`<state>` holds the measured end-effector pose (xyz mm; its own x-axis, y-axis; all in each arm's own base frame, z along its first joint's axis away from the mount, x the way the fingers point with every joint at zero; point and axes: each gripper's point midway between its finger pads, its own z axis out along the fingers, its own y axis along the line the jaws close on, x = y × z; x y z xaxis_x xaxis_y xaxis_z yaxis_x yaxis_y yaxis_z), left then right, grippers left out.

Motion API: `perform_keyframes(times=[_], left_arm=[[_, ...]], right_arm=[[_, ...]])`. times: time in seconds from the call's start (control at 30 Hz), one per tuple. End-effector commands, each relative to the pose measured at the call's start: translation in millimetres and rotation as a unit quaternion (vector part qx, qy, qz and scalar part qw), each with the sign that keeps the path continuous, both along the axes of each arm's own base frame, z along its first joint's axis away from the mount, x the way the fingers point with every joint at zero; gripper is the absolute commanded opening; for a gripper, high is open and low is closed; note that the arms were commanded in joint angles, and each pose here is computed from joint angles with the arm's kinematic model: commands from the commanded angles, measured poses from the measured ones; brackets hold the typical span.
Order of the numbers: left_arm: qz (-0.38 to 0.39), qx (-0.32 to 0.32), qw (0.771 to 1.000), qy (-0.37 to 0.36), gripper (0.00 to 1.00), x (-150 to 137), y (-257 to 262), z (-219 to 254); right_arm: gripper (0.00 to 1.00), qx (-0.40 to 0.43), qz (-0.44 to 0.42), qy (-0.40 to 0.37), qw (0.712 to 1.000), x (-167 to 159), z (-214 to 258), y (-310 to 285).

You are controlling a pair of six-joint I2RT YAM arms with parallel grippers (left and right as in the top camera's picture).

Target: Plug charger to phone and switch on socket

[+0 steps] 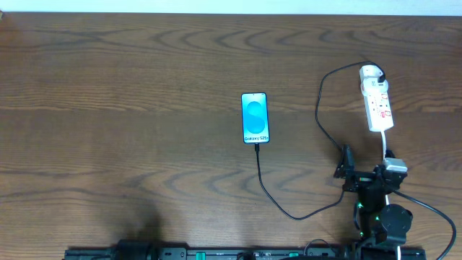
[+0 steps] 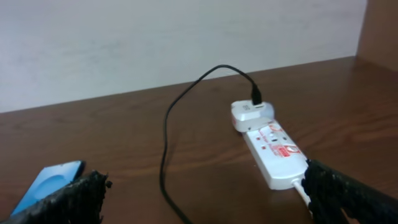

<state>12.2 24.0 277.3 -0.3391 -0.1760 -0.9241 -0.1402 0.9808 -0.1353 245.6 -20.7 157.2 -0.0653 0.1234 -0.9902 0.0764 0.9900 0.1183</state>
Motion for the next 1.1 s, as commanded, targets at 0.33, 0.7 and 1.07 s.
perform_keyframes(times=[0.33, 0.7, 1.07], left_arm=[[0.011, 0.001, 1.0, -0.001, 0.99, -0.3, 2.8, 0.3], [0.011, 0.001, 1.0, -0.001, 0.99, -0.3, 2.8, 0.3], [0.011, 0.001, 1.0, -0.001, 0.99, -0.3, 2.8, 0.2]], right_arm=[[0.99, -0.04, -0.007, 0.002, 0.999, -0.6, 0.0, -4.1], [0.99, -0.04, -0.007, 0.004, 0.999, -0.5, -0.8, -4.0], [0.99, -0.04, -0.007, 0.004, 0.999, -0.5, -0.8, -4.0]])
